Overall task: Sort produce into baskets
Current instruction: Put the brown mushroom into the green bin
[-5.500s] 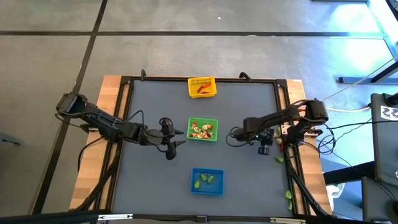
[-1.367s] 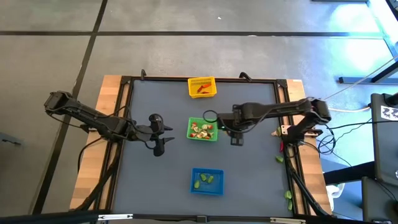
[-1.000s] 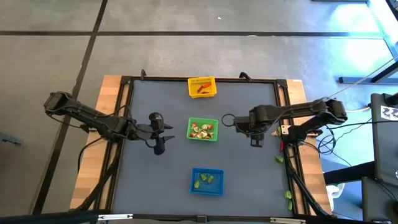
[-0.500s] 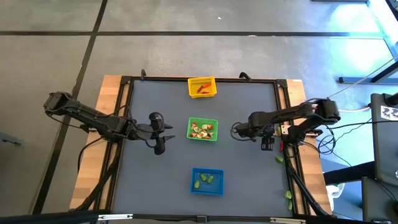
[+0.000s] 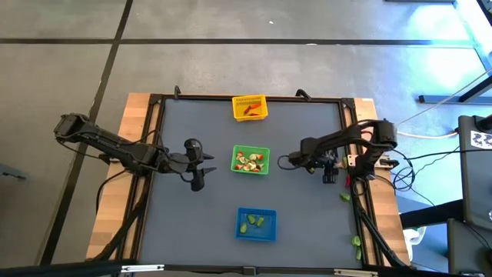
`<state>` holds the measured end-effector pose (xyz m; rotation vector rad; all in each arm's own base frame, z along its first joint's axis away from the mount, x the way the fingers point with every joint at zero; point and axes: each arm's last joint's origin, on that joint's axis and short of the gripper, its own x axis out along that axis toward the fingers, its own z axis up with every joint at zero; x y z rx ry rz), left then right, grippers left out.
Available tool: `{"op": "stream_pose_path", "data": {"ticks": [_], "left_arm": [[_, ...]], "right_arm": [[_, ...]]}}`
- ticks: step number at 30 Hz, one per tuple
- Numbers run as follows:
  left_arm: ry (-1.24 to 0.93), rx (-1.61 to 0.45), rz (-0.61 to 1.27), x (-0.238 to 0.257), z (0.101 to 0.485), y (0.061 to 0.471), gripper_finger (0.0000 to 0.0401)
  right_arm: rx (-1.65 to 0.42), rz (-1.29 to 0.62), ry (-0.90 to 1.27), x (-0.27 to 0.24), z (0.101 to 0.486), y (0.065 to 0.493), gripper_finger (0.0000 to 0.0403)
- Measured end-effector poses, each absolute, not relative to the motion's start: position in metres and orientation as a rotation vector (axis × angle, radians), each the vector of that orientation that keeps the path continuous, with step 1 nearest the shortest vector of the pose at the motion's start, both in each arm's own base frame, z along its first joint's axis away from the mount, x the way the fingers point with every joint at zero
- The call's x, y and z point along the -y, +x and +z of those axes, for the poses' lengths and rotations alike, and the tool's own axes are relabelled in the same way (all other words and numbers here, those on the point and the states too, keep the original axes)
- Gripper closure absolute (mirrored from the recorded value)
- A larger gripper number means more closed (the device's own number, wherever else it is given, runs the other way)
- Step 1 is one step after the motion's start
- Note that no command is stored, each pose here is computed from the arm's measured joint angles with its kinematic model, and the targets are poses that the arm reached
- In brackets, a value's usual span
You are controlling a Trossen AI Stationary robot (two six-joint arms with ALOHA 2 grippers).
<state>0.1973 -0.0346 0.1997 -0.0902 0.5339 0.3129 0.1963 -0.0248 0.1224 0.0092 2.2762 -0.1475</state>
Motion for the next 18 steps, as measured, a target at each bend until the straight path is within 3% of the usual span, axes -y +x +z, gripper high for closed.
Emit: {"op": "stream_pose_path", "data": {"ticks": [9, 18], "left_arm": [[-0.096, -0.533, 0.315, 0.035, 0.2, 0.197, 0.0201], [-0.108, -0.531, 0.318, 0.035, 0.2, 0.197, 0.0201]], "right_arm": [[-2.31, -0.12, -0.015, 0.031, 0.101, 0.197, 0.0195], [-2.398, -0.1, -0.053, 0.031, 0.087, 0.197, 0.0265]]}}
